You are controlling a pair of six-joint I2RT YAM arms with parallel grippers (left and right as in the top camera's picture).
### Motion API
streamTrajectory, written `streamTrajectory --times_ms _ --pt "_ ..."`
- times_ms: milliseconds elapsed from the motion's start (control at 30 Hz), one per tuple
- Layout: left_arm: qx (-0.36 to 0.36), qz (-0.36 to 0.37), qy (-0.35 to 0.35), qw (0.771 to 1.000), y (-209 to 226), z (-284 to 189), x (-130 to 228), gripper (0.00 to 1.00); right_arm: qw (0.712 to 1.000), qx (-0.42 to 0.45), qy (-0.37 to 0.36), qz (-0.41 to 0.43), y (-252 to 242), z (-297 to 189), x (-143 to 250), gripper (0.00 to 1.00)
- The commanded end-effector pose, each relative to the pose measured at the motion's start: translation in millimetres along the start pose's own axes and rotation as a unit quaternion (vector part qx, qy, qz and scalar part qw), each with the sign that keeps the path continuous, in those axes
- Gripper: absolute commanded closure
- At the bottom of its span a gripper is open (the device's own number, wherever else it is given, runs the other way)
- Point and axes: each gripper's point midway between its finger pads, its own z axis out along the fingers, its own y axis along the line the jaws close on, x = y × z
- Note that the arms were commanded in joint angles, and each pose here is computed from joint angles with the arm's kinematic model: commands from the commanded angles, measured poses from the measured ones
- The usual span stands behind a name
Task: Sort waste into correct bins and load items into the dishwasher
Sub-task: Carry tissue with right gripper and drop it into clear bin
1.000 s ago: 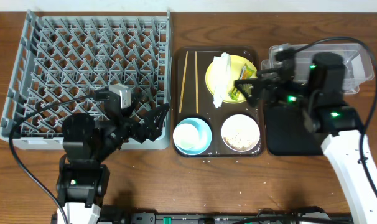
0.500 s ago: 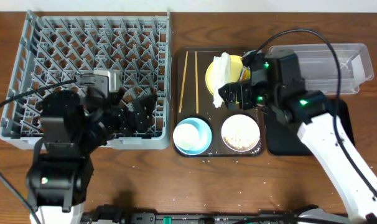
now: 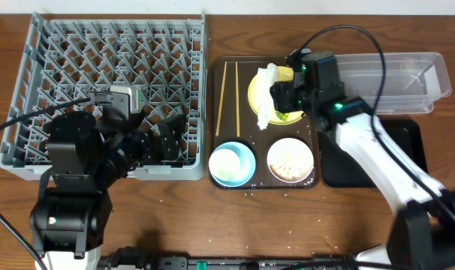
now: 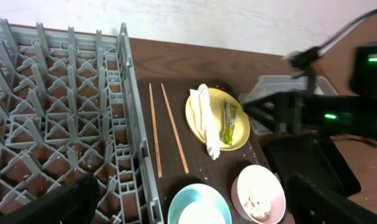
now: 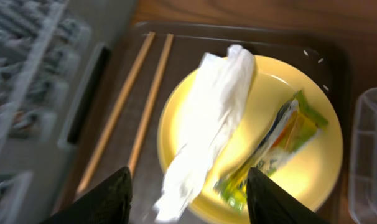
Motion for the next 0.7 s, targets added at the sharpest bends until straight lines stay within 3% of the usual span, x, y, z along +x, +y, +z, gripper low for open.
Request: streamTrajectory --times_ms 0,100,300,467,500,533,600,667 --pt "-0.005 0.006 -0.005 1.000 0 -2 -4 0.04 1.000 0.018 -0.004 0.004 -4 32 2 0.45" --pt "-0.005 0.006 -0.005 1.000 0 -2 -4 0.04 1.000 0.018 -0.012 -0.005 0 62 8 0.48" --pt "-0.005 0.006 -0.005 1.000 0 -2 -4 0.04 0.999 0.038 -0.014 -0.018 -3 115 31 0.44" --pt "-0.005 0.006 -0.005 1.000 0 -2 -4 0.04 0.996 0.088 0.003 -0.002 -22 129 51 0.41" --pt "-0.005 0.006 -0.005 1.000 0 -2 -4 0.04 0.997 0.083 0.002 0.001 -20 129 50 0.58" --pt "-0.005 0.006 -0.005 1.000 0 -2 -4 0.04 0.997 0.076 0.000 0.002 -17 128 48 0.83" --pt "-0.005 0.006 -0.005 1.000 0 -2 -4 0.04 0.998 0.065 -0.002 0.010 -12 124 44 0.97" --pt "-0.005 0.006 -0.005 1.000 0 -2 -4 0.04 0.999 0.044 -0.012 0.024 -3 113 33 0.99"
